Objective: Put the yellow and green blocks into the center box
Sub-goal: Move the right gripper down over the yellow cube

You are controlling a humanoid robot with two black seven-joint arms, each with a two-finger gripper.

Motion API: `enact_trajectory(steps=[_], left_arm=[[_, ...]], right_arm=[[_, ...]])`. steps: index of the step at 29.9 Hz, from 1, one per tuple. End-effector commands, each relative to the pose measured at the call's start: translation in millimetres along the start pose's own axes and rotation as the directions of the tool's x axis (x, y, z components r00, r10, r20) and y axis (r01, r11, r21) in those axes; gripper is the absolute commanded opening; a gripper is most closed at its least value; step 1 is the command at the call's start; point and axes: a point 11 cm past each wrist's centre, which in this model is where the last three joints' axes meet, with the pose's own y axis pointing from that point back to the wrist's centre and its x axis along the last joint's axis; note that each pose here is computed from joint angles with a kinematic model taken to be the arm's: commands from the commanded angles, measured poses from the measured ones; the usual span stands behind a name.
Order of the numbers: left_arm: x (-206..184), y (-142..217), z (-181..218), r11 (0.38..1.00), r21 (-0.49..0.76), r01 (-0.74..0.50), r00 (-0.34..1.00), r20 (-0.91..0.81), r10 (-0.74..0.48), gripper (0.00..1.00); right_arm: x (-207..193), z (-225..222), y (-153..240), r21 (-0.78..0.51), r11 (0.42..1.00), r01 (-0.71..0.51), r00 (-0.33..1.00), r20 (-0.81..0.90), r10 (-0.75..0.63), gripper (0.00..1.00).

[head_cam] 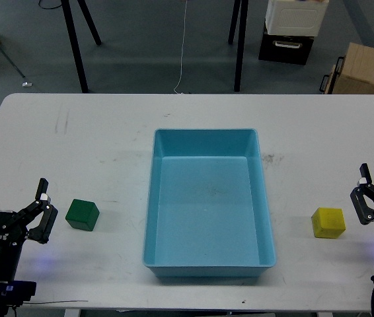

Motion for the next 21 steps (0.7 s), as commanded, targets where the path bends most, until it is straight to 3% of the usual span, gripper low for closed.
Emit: enact_trajectory(steps=[1, 7, 11, 15, 21], left_arm=[[-1, -1, -1, 1.0, 0.002, 0.004, 1.0, -0.002, -0.004, 1.0], [-4, -8, 2, 1.0, -0.007, 0.026, 1.0, 0.006, -0.026, 1.0], [-5, -9, 1, 0.999, -0.013, 0.029, 1.0, 0.003, -0.029, 1.0], [-5, -10, 0, 0.999, -0.009, 0.033, 0.999, -0.001, -0.033, 1.0], [-12, -22, 0, 0.998, -0.004, 0.07, 0.998, 0.002, -0.069, 1.0]], right_arm=[[-1, 3, 1, 0.017, 1.0, 0.014, 0.999, 0.031, -0.015, 1.0], [-7, 3, 0, 0.013, 0.998, 0.066, 0.997, 0.038, -0.067, 1.0], [-5, -13, -5, -0.133, 0.991, -0.013, 0.993, -0.114, -0.003, 1.0], [-11, -38, -17, -0.336, 0.93, -0.147, 0.931, -0.364, 0.016, 1.0], [-51, -81, -69, -0.506, 0.808, -0.302, 0.695, -0.697, -0.177, 1.0]])
